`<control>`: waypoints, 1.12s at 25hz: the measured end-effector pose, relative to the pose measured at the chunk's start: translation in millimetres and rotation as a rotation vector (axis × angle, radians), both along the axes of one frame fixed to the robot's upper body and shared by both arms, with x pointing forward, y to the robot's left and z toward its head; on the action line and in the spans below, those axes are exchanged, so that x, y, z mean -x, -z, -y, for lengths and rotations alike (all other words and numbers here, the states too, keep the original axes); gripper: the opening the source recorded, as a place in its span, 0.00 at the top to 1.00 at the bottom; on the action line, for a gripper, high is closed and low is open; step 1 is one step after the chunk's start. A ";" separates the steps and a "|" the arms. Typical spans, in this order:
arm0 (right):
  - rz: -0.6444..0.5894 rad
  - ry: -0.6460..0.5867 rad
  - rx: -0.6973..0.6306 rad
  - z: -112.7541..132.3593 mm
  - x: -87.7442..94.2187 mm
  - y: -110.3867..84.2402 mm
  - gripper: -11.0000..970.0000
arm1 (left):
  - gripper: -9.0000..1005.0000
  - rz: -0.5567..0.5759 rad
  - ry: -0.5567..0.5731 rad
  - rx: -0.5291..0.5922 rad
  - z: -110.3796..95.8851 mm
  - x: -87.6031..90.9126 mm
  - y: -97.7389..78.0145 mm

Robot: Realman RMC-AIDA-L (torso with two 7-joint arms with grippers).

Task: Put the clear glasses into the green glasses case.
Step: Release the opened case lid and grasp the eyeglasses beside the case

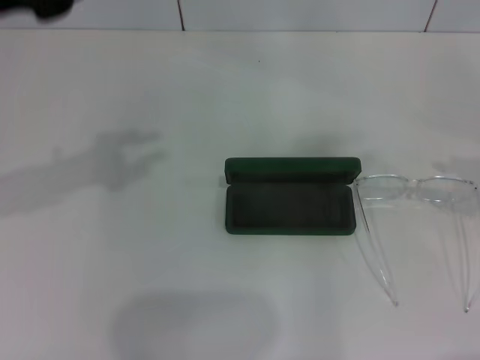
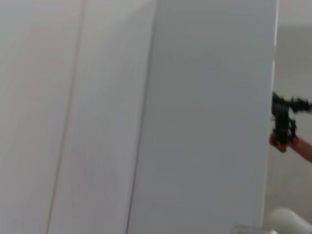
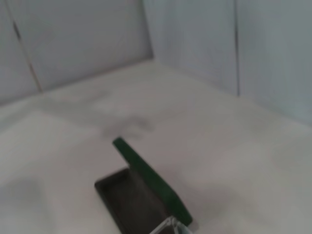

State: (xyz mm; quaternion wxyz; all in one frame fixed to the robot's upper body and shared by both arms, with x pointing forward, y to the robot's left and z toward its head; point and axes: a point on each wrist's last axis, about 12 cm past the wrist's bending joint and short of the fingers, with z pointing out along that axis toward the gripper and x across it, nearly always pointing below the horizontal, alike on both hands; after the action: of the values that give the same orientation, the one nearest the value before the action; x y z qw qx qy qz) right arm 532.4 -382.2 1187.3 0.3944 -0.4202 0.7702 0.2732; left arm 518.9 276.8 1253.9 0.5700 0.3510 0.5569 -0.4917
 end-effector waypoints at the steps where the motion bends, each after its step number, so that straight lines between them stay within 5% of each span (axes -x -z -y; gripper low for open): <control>1: -0.030 -0.011 0.031 -5.9 -8.2 -6.4 0.39 | 0.63 -0.023 -0.006 0.024 -6.2 -2.0 14.8; 6: -0.122 -0.077 0.194 -43.9 -47.0 -35.2 0.38 | 0.63 -0.056 -0.004 0.067 -18.2 0.1 54.9; 9: -0.164 -0.102 0.260 -64.4 -61.5 -43.3 0.39 | 0.63 -0.053 -0.010 0.080 -19.2 0.7 63.8; 19: -0.215 -0.211 0.518 -139.9 -77.8 -22.0 0.40 | 0.64 -0.079 -0.058 0.120 -22.0 7.5 94.9; 28: -0.148 -0.242 0.599 -169.9 -82.7 -5.2 0.41 | 0.64 -0.094 -0.061 0.125 -19.5 10.9 107.0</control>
State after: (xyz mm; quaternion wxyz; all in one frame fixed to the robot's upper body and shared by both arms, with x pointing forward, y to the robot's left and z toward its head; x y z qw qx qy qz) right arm 615.0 -212.2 1192.5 0.1608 -0.5851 0.7873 0.1093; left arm 508.1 296.3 1146.9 0.5787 0.2742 0.5618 -0.5238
